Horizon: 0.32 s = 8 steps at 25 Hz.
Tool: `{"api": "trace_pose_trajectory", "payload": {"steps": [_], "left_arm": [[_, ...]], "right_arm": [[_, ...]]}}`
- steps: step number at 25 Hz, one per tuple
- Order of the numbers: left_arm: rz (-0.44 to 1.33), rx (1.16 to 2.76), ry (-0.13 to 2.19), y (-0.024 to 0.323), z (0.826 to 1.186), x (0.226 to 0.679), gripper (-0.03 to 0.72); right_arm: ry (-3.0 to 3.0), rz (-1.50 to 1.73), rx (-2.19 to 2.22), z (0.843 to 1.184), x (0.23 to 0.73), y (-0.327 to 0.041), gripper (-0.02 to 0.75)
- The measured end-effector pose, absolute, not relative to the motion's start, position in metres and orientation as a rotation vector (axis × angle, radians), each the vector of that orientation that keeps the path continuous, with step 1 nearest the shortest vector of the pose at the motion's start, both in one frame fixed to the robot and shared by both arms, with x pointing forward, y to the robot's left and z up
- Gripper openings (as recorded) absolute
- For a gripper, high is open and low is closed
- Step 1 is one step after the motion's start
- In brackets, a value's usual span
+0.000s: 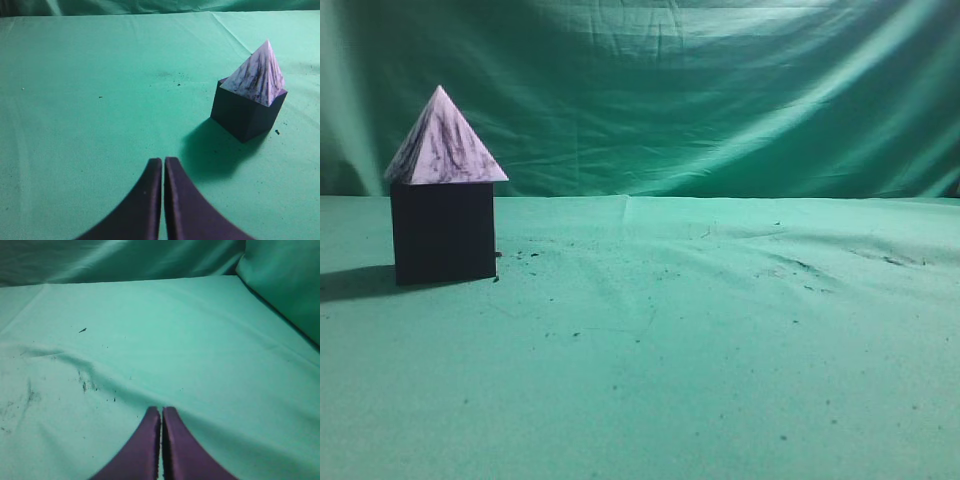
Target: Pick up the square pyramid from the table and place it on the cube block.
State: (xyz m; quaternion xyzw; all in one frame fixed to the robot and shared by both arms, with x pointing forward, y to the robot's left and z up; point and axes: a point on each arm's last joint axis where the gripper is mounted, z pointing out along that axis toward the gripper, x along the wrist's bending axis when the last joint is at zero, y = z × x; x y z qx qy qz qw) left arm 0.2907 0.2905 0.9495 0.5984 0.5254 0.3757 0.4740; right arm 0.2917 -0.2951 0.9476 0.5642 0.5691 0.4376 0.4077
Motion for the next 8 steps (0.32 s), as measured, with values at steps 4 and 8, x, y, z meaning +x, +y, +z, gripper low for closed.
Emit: {"api": "trace_pose_trajectory", "payload": {"steps": [4, 8], "left_arm": [[0.919, 1.464, 1.285, 0.2905, 0.9495, 0.2907, 0.000], [0.919, 1.464, 1.285, 0.2905, 0.9495, 0.2907, 0.000]], "right_arm": [[1.441, 1.098, 1.425, 0.9470, 0.2916, -0.2951, 0.000], [1.443, 1.097, 1.427, 0.9463, 0.2916, -0.2951, 0.000]]}}
